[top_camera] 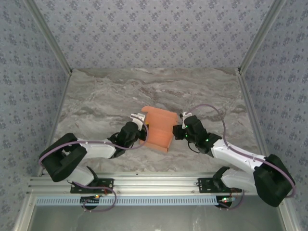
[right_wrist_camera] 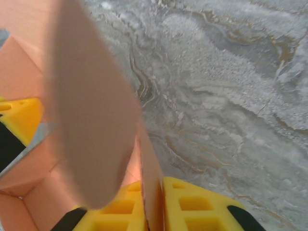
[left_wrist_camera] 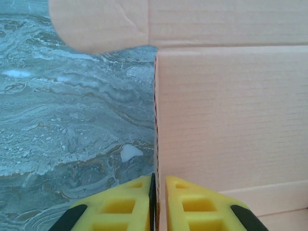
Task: Fold the paper box
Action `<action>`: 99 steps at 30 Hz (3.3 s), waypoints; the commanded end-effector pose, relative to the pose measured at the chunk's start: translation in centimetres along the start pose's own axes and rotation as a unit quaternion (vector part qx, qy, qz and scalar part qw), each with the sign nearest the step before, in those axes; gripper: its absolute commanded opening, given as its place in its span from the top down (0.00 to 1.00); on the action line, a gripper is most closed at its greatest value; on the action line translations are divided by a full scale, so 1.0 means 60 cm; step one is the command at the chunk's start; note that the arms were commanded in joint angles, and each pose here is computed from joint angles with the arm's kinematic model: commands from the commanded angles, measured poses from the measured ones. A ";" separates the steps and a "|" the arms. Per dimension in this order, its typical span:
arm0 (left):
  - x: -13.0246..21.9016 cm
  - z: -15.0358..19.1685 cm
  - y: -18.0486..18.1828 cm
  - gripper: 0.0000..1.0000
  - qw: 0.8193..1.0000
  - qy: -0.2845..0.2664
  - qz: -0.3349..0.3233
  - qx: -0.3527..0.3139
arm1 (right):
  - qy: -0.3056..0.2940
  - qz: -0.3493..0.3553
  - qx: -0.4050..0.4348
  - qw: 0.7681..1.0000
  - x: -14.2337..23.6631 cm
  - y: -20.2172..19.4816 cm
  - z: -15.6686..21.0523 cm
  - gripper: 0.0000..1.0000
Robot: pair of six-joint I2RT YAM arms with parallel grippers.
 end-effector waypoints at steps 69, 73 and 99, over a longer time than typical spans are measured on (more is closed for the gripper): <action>-0.066 0.035 -0.071 0.82 0.996 -0.065 0.003 -0.055 | -0.001 0.081 -0.122 0.989 0.040 -0.018 0.066 0.45; -0.073 0.034 -0.067 0.82 0.996 -0.067 -0.015 -0.064 | 0.033 0.035 -0.119 0.992 0.046 -0.011 0.084 0.43; 0.109 -0.079 -0.011 0.01 0.995 -0.002 0.045 0.092 | 0.096 -0.128 -0.184 0.970 0.189 0.028 0.025 0.43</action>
Point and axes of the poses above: each hand's point on the last joint's axis, 136 mm out from that joint toward the fingers, its own x axis back along the fingers, its own y axis along the line the jaws close on, z = x × y, the point moved 5 cm from there along x, back along the fingers, and after that the axes turned 12 degrees about x, right-handed, at the moved point
